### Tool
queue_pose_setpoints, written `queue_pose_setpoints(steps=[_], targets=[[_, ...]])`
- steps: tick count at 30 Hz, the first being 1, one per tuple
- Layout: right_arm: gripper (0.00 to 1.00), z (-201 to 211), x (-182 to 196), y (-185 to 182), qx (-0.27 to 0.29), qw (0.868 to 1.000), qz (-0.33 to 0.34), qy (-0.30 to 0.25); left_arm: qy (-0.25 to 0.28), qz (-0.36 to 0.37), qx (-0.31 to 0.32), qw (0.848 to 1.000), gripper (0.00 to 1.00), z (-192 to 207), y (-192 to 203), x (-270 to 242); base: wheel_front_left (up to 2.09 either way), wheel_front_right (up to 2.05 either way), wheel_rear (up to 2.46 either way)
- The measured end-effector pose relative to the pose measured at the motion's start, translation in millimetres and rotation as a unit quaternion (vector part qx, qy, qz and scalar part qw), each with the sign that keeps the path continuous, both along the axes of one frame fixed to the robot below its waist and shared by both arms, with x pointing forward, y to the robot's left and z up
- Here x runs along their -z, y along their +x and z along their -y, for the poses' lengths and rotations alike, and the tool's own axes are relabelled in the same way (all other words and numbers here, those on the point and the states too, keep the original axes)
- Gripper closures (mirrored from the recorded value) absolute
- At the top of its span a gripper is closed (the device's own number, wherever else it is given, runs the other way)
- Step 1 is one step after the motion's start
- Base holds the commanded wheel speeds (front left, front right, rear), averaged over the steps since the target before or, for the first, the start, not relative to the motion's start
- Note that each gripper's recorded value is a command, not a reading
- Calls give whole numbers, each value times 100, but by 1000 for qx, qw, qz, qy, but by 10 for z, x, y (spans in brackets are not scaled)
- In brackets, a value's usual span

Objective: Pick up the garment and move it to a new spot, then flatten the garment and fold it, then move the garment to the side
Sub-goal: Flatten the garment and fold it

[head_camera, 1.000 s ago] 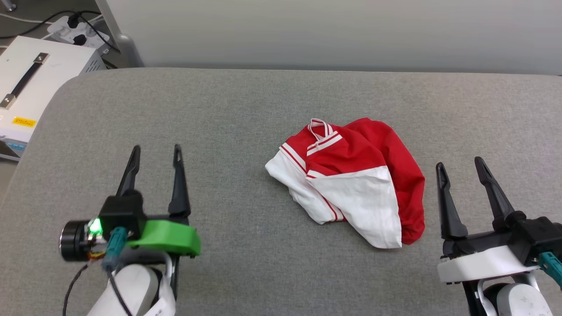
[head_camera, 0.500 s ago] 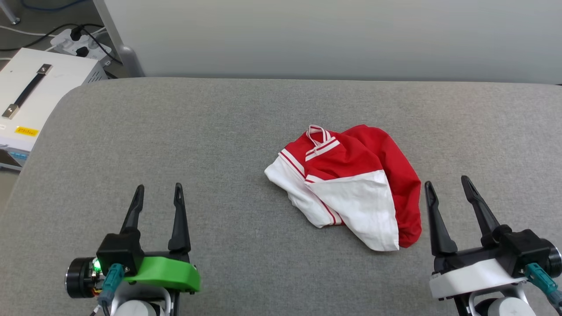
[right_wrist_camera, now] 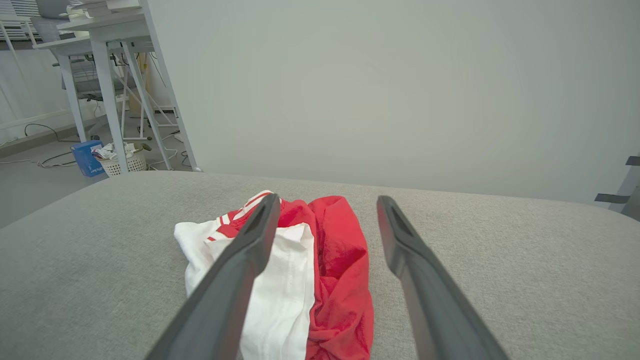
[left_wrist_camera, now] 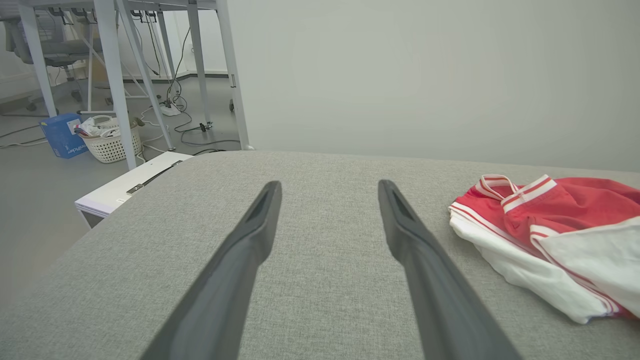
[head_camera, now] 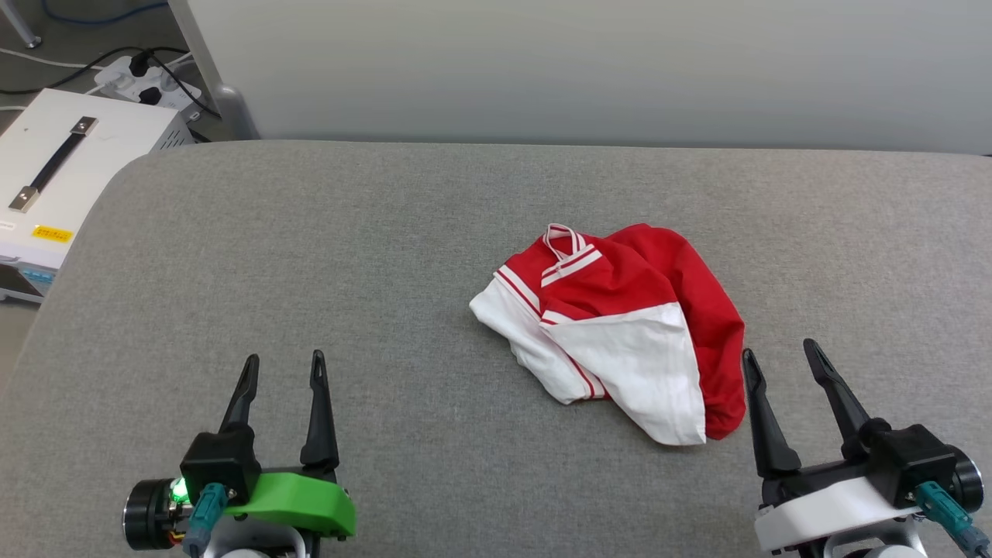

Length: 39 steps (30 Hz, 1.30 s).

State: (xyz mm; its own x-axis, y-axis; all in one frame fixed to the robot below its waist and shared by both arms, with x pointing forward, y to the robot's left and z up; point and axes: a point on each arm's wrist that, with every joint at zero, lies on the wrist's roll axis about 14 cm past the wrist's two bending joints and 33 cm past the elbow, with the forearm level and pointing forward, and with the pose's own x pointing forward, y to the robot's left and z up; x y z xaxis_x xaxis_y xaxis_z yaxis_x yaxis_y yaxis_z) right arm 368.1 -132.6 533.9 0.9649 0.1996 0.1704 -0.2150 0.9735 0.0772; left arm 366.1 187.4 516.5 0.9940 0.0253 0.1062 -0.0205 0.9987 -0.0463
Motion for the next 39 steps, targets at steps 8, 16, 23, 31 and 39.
queue_pose_setpoints(steps=[8, 16, 23, 31, 39], targets=[[0, 59, -295, 154, 2, 999, 49, -13, -1, -8, -4, 1000, 0, -28, 14, 57, 0, 0, 0], [0, -404, -419, 356, -133, 989, 66, -30, 1, -22, -5, 1000, 0, -27, 45, 158, 0, 0, 0], [0, -626, -48, 405, -264, 948, -32, -176, 1, -32, -11, 999, 0, -58, 61, 222, 0, 0, 0], [0, -730, 567, 146, -358, 861, -228, -281, 2, -36, -11, 999, 0, -57, 157, 260, 0, 0, 0], [0, -622, 1101, 93, -379, 784, -349, -346, -3, -47, -10, 999, 0, -37, 287, 346, 0, 0, 0]])
